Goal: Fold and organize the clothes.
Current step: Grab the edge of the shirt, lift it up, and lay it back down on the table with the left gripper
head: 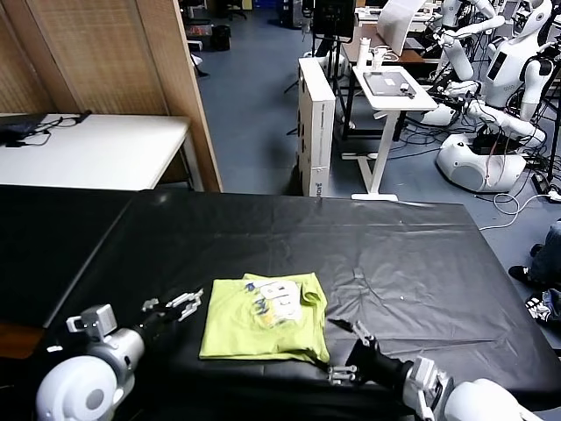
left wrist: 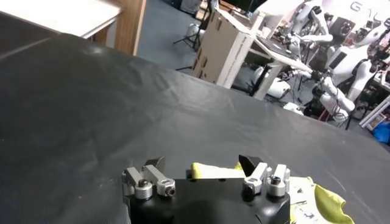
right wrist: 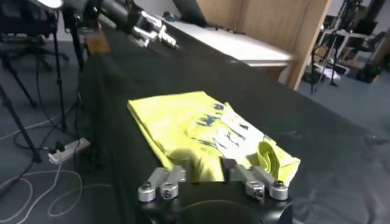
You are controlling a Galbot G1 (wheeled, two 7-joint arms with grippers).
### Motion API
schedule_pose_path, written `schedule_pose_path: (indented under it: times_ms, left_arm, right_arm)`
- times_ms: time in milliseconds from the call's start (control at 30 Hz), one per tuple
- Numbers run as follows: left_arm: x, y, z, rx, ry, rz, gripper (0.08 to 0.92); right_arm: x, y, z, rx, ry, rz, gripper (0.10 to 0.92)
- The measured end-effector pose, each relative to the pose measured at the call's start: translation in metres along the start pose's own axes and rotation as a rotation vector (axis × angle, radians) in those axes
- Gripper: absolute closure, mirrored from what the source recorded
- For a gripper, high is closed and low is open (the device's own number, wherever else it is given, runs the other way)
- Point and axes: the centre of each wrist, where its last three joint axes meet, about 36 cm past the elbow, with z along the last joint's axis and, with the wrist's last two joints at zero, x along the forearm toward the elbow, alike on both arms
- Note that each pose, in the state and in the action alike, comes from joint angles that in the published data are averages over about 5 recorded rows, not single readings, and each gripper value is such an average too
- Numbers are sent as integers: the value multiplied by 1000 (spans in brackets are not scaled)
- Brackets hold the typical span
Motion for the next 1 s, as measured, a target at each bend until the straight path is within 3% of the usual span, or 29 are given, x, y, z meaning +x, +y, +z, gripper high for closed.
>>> schedule_pose_path:
  times_ms: [233,567,867,1000]
  left_arm:
    - [-1,0,5,-6,4,-18,92]
    - [7,3,11,2,6,-40,92]
    - [9,7,17,4,-14,-41,92]
    - [5,7,24,2,-45,-24,92]
  right_arm:
    - [-41,-8,7,-3,-18,136,115]
    - [-102,-8,17,0,-34,134,115]
    - [-100,-22,22,-25,-1,247,115]
    - [-88,-32,21,-73,5,308,115]
